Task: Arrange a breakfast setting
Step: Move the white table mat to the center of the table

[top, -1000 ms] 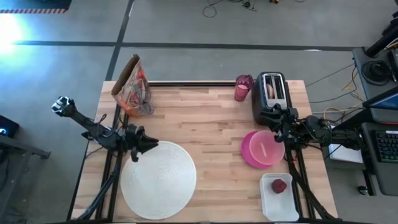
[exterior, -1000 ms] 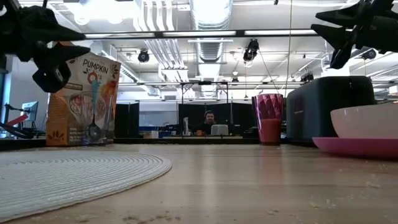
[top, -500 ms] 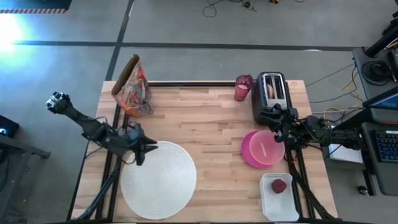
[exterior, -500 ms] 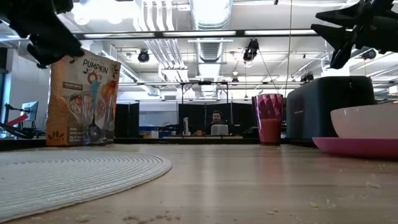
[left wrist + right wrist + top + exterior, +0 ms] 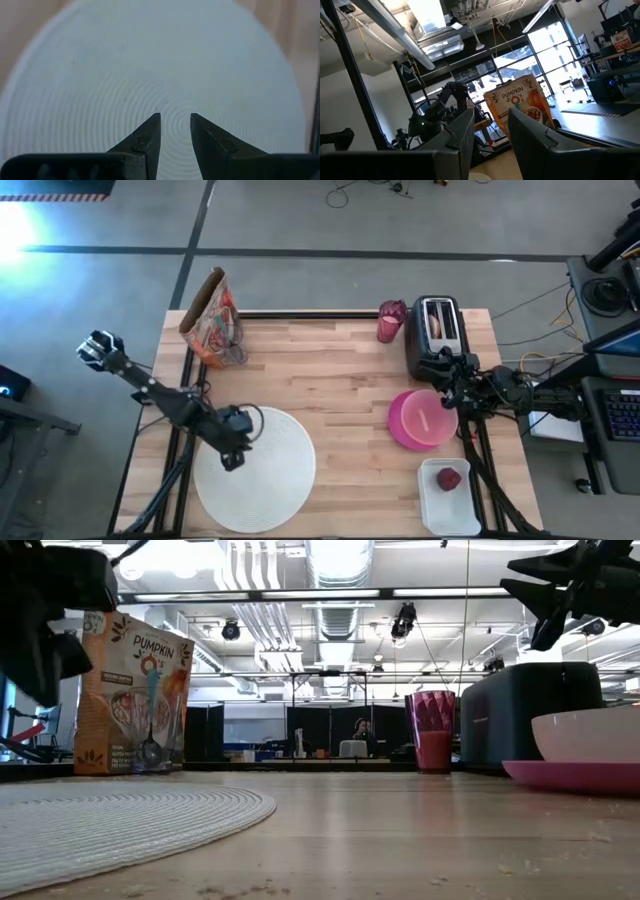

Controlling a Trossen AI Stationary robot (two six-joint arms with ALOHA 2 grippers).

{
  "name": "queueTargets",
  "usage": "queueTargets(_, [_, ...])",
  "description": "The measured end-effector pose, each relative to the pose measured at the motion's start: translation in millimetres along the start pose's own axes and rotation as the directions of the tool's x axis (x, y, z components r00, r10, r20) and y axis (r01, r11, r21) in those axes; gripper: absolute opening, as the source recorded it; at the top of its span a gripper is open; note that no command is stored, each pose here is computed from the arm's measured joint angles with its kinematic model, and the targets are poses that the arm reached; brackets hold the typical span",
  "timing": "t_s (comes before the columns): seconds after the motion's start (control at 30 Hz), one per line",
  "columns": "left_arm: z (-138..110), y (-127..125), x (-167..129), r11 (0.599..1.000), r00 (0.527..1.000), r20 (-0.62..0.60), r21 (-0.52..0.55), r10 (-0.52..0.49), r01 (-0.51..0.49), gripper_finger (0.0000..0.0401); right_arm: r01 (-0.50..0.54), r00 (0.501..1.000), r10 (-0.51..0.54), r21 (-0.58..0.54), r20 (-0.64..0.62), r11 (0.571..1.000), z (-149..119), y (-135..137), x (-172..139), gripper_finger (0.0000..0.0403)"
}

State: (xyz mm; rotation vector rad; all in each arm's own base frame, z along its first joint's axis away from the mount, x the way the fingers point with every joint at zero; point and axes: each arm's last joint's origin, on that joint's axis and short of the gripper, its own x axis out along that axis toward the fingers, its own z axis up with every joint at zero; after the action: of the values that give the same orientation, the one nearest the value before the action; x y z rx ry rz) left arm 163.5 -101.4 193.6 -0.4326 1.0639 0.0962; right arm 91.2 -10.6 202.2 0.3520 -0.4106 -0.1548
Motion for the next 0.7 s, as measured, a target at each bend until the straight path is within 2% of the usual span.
queueTargets(0.23, [3.8,-13.1,26.2,0.995,0.989,-0.115,0.025,0.097,-0.095,0.0088,0.0,1.0,0.0,0.0,0.0,1.0,0.0,0.0,0.0,0.0112])
queueTargets(0.43, [7.2,-29.7,44.0,0.99,0.958,-0.259,0.098,0.121,-0.098,0.0088,0.0,1.0,0.0,0.0,0.0,1.0,0.0,0.0,0.0,0.0112])
queueTargets(0.7, [1.9,-53.9,61.9,0.982,0.938,-0.312,0.153,0.153,-0.109,0.0088,0.0,1.0,0.0,0.0,0.0,1.0,0.1,0.0,0.0,0.0112])
